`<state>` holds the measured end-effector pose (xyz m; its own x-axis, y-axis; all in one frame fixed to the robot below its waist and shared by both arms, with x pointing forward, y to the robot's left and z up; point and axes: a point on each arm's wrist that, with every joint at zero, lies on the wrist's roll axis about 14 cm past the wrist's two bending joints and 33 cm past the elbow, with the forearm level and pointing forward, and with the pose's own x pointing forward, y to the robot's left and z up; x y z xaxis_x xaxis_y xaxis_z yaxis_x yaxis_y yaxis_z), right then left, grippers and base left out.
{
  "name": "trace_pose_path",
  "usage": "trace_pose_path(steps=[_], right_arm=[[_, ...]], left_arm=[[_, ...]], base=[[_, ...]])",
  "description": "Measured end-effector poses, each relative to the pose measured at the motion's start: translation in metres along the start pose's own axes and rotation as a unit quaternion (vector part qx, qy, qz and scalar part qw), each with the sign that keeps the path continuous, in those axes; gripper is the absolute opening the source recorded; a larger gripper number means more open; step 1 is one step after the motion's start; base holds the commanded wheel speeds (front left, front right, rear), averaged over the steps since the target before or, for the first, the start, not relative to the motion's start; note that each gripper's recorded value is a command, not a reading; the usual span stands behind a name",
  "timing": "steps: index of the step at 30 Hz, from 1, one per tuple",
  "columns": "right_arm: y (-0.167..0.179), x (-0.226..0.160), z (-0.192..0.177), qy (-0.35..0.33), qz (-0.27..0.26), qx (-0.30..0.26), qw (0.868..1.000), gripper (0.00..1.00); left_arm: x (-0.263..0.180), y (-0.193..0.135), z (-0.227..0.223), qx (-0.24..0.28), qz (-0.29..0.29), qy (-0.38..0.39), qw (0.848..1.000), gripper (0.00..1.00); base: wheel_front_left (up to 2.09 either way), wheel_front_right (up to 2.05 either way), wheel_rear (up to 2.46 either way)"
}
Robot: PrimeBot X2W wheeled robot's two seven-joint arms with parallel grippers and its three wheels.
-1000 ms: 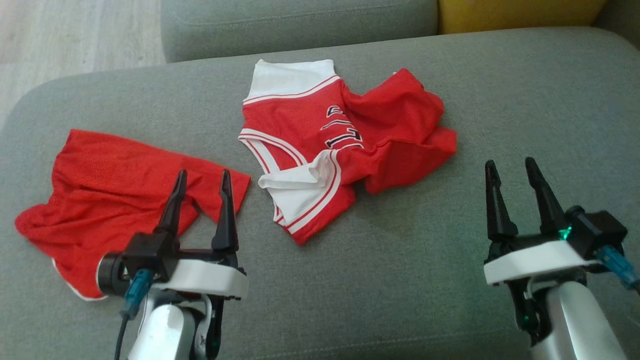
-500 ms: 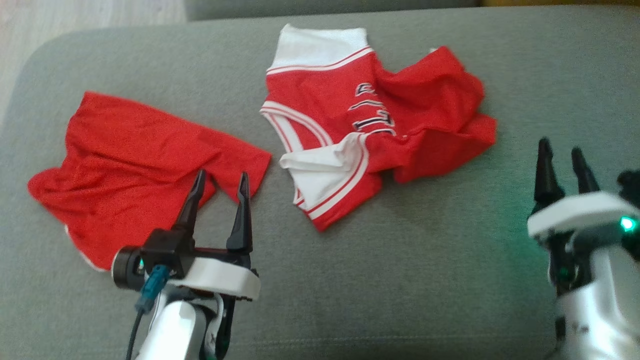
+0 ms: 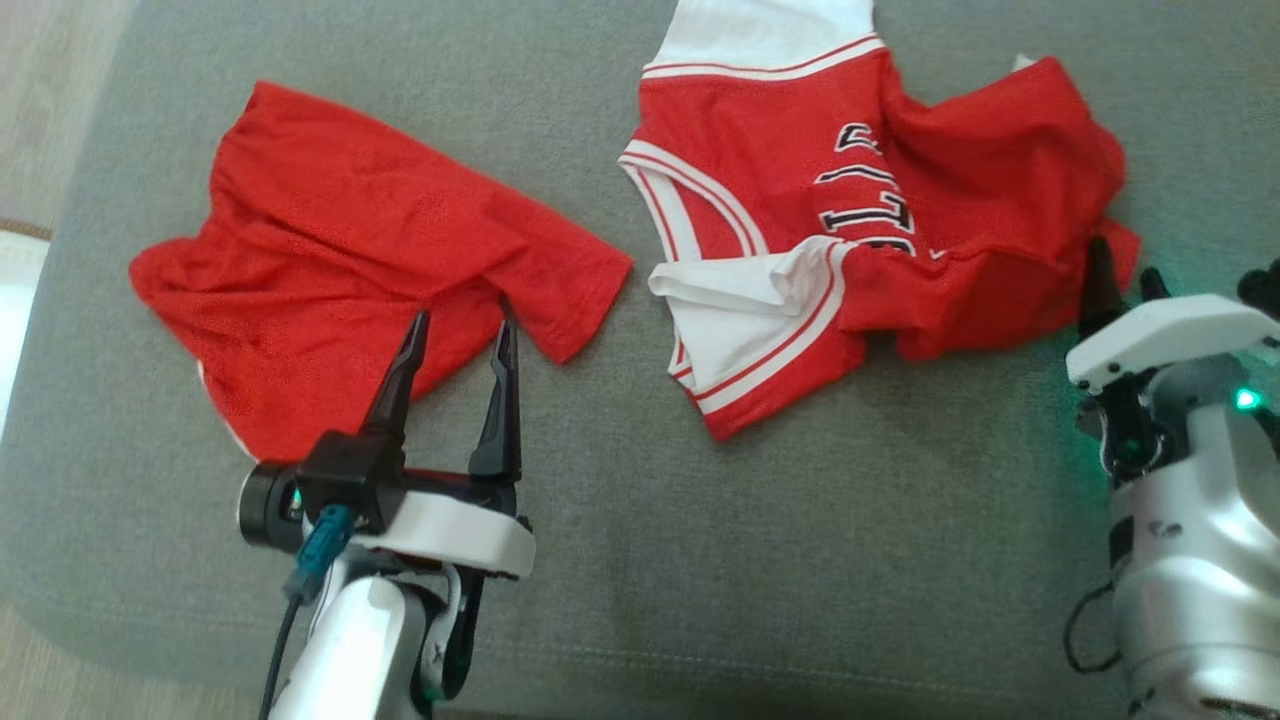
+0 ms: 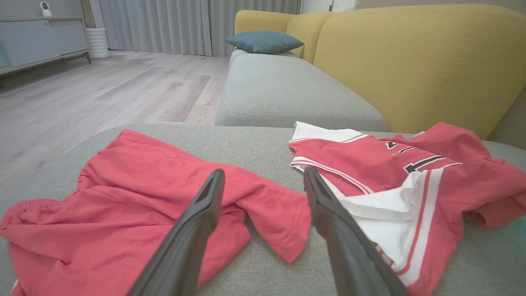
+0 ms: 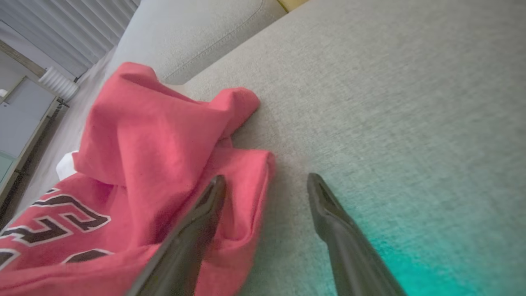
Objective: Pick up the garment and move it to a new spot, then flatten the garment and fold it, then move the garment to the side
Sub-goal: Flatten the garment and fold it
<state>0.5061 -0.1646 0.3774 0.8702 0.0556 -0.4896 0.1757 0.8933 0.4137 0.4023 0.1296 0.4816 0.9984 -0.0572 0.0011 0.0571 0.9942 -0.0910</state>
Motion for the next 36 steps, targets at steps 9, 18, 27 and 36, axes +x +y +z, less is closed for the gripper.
trace_pose_path(steps=[9,18,27,36], right_arm=[[0.007,0.010,-0.002,-0.001,0.000,-0.005,1.000,0.00],[-0.017,-0.019,0.049,-0.111,-0.023,-0.026,0.993,0.00],[-0.062,-0.082,0.112,-0.208,-0.083,-0.105,0.969,0.00],[-0.102,-0.132,0.119,-0.213,-0.154,-0.196,0.945,1.00]], left_arm=[[0.001,0.002,-0.004,0.001,0.005,0.005,1.000,1.00],[0.005,-0.019,0.004,-0.002,-0.027,-0.009,1.000,1.00],[0.004,-0.046,0.021,-0.008,-0.065,-0.033,0.997,1.00],[-0.008,-0.054,0.026,-0.009,-0.075,-0.037,0.996,1.00]], base=[[0.00,0.00,0.00],[0.00,0.00,0.00],[0.00,0.00,0.00],[0.00,0.00,0.00]])
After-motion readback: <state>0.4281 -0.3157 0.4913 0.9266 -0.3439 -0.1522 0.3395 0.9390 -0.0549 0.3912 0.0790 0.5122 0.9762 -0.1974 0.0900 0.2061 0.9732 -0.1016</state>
